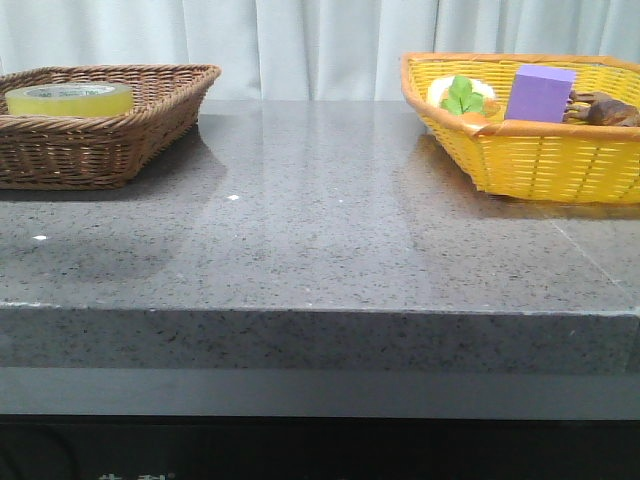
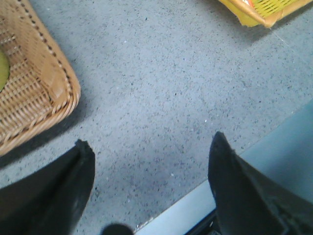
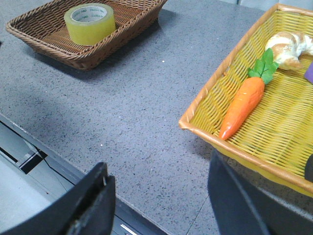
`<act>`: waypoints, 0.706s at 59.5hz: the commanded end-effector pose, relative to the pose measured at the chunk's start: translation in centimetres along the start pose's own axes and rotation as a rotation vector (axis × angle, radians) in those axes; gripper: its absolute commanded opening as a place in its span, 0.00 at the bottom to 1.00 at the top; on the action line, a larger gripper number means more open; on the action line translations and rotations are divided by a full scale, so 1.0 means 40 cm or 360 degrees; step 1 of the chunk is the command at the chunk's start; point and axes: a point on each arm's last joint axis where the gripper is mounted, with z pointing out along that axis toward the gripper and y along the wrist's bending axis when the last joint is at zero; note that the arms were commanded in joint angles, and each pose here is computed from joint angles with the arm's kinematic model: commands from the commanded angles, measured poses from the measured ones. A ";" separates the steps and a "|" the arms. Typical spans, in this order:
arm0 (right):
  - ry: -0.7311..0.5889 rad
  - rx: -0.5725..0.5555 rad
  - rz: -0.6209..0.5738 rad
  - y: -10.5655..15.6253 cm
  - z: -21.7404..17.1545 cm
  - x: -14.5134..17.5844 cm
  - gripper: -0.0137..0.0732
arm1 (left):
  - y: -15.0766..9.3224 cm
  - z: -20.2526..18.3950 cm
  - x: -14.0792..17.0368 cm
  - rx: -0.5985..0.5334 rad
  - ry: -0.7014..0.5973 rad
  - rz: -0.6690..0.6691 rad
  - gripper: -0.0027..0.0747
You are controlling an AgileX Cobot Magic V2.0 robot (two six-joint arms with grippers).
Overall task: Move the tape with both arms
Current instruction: 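Open the left gripper and raise it out of the brown basket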
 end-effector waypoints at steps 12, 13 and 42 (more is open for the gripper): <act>-0.0110 0.0000 -0.0001 0.001 -0.011 -0.026 0.67 | -0.015 -0.069 0.119 -0.0033 -0.0406 -0.0012 0.67; -0.0110 0.0000 -0.0001 0.001 -0.011 -0.026 0.67 | -0.016 -0.070 0.125 -0.0034 -0.0415 -0.0012 0.67; -0.0104 0.0000 -0.0001 0.001 -0.011 -0.025 0.62 | -0.016 -0.086 0.175 -0.0075 -0.0490 0.0037 0.65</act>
